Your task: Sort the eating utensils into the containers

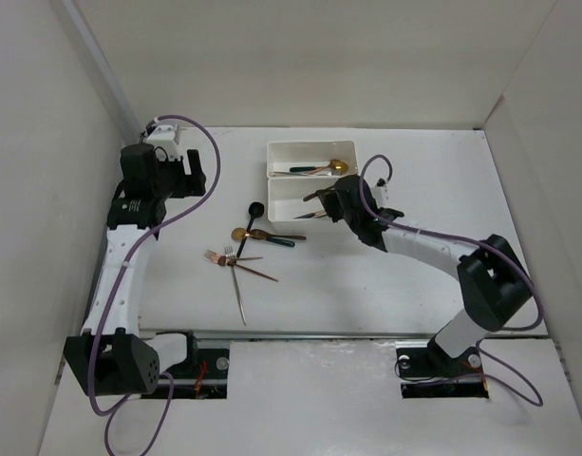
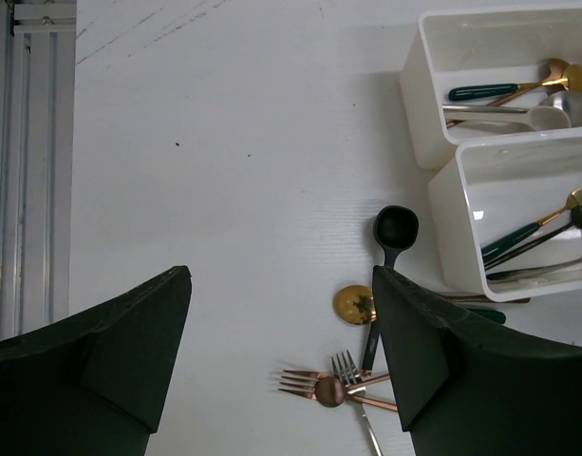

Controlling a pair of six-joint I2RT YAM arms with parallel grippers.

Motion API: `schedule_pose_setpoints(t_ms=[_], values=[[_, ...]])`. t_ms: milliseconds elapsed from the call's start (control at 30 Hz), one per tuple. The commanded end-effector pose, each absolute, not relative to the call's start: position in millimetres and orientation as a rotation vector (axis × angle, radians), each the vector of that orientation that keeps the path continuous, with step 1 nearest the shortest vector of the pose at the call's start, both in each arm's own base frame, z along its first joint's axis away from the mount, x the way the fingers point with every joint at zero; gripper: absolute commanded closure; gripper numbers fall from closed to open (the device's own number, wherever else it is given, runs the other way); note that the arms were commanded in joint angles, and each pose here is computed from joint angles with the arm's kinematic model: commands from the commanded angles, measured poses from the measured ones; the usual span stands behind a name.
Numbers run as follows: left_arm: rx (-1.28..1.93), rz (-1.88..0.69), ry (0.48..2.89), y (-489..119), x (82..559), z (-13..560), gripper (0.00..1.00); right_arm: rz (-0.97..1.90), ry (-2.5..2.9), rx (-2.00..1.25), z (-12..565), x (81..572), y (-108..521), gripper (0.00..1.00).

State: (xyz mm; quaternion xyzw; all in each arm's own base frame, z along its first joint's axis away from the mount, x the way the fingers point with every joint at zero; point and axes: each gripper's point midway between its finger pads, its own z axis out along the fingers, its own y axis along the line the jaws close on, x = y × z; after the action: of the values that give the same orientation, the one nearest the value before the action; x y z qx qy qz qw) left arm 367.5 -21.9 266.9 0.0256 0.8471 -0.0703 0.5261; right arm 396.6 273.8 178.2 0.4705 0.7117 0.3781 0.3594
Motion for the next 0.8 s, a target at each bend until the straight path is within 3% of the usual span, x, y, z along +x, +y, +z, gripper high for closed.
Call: schedule_pose_setpoints(t_ms=[0,300,433,633,767], values=[[0.054,-0.167,1.973,-21,363,280,0.25,1.088,1.646,1.399,207,416,283,1.00],[0.085,-0.256,2.041,-35,348,245,0.25,1.078,1.732,1.447,180,427,295,1.00],[0.101,-0.307,2.075,-44,342,230,0.25,1.077,1.785,1.474,167,424,302,0.61],[0.140,-0.309,2.109,-50,336,214,0.25,1.133,1.782,1.433,189,429,312,0.44],[0.239,-0.339,2.125,-62,332,202,0.24,1.147,1.786,1.211,235,436,319,0.41]])
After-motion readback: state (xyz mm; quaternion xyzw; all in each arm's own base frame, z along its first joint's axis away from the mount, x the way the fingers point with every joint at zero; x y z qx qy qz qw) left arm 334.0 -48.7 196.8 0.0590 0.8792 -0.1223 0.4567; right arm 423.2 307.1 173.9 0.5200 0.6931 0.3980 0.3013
